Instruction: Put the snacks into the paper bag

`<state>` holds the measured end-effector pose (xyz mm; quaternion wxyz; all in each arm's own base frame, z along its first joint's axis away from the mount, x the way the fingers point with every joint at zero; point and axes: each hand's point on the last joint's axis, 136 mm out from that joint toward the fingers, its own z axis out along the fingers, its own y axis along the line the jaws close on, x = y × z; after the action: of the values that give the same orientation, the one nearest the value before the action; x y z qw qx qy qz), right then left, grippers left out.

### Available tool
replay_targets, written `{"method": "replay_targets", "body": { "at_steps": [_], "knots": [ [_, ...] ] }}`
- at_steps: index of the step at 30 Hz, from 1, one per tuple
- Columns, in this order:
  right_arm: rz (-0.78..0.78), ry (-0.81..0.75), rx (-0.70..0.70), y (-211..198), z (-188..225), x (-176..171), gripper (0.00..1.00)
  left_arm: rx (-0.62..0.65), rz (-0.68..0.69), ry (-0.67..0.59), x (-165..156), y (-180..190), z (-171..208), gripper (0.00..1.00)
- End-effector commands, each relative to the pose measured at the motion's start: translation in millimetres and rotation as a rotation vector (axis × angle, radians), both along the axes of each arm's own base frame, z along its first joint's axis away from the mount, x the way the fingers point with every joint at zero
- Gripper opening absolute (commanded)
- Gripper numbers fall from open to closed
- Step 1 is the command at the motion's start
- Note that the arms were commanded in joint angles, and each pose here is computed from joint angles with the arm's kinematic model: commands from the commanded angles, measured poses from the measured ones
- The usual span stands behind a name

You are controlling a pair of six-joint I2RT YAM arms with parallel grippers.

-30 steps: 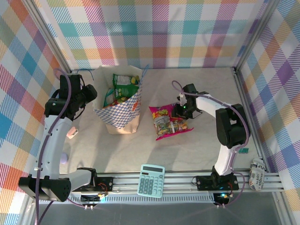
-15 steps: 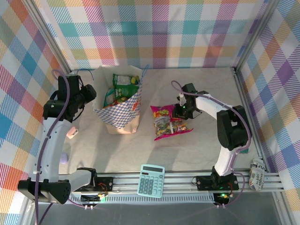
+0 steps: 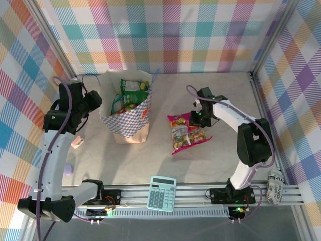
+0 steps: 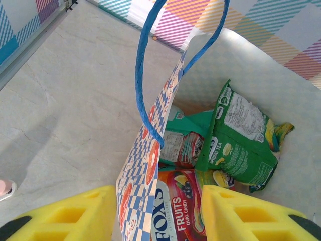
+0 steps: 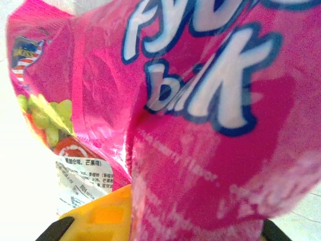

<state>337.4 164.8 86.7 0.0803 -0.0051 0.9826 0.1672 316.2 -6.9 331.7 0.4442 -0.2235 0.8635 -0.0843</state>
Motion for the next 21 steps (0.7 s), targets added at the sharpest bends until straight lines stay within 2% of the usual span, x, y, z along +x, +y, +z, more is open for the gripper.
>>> {"method": "replay_targets", "body": {
  "at_steps": [1, 21],
  "knots": [
    [0.008, -0.088, 0.011, 1.9, 39.8, 7.3, 0.0, 0.017, -0.007, 0.001, -6.3, 0.2, 1.6, 0.48],
    [0.068, -0.354, 0.102, 18.8, 157.0, 12.8, 0.0, -0.006, -0.034, 0.035, 19.5, -8.8, -11.6, 0.52]
  ]
}}
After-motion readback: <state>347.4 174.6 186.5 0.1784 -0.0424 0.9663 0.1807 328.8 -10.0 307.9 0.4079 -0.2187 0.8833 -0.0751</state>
